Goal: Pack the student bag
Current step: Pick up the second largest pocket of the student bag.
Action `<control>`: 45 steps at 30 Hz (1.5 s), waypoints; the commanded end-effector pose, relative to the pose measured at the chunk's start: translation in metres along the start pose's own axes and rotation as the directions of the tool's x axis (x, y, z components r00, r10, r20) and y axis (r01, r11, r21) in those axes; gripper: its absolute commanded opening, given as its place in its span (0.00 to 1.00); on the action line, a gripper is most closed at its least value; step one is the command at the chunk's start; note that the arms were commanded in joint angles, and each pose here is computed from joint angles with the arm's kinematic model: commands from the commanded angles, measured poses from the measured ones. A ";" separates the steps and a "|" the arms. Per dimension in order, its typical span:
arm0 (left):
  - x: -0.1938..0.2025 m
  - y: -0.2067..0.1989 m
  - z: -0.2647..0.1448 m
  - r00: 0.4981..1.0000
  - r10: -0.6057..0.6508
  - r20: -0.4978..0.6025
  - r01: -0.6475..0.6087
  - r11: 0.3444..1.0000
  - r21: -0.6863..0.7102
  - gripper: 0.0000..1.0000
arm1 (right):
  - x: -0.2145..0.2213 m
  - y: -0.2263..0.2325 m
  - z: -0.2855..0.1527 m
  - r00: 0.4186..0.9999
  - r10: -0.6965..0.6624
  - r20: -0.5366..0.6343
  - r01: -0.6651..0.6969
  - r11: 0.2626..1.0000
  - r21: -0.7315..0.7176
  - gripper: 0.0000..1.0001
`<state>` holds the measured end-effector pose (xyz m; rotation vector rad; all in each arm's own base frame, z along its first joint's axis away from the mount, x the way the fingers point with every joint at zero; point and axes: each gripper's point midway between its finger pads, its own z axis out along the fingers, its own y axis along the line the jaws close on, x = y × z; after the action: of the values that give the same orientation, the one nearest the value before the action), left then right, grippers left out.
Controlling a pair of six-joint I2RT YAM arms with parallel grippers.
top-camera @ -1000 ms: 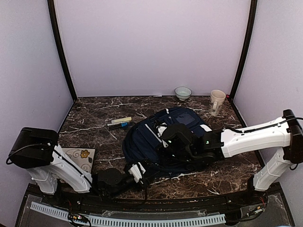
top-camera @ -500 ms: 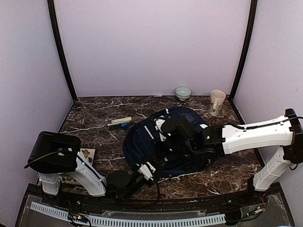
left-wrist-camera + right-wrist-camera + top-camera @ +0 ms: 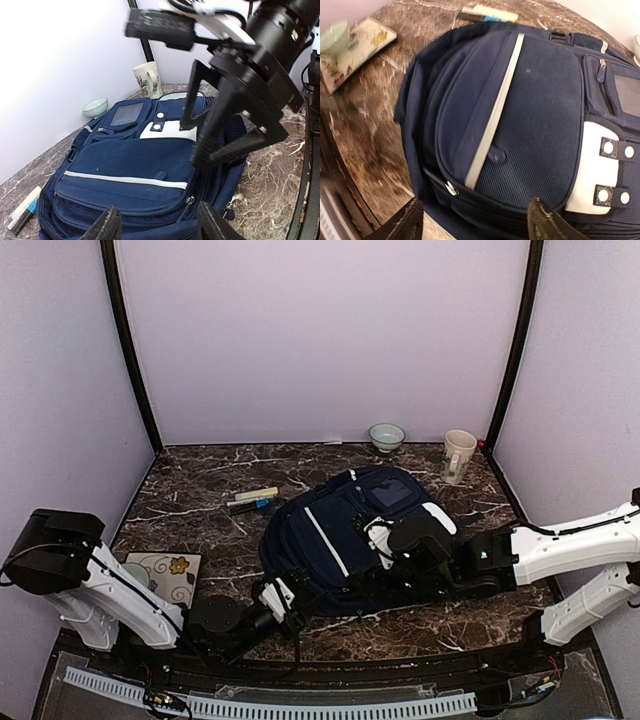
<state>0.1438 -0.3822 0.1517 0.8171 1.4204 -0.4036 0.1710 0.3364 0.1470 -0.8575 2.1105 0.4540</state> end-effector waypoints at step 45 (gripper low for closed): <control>0.013 0.046 -0.054 0.994 -0.110 -0.001 0.110 0.994 0.007 0.49 | 0.041 -0.014 0.055 0.745 -0.664 0.063 0.655 0.747 0.114 0.39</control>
<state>0.1396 -0.3120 0.1521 0.7618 1.4779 -0.4728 0.1888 0.3342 0.0773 -1.4692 1.5909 -0.0344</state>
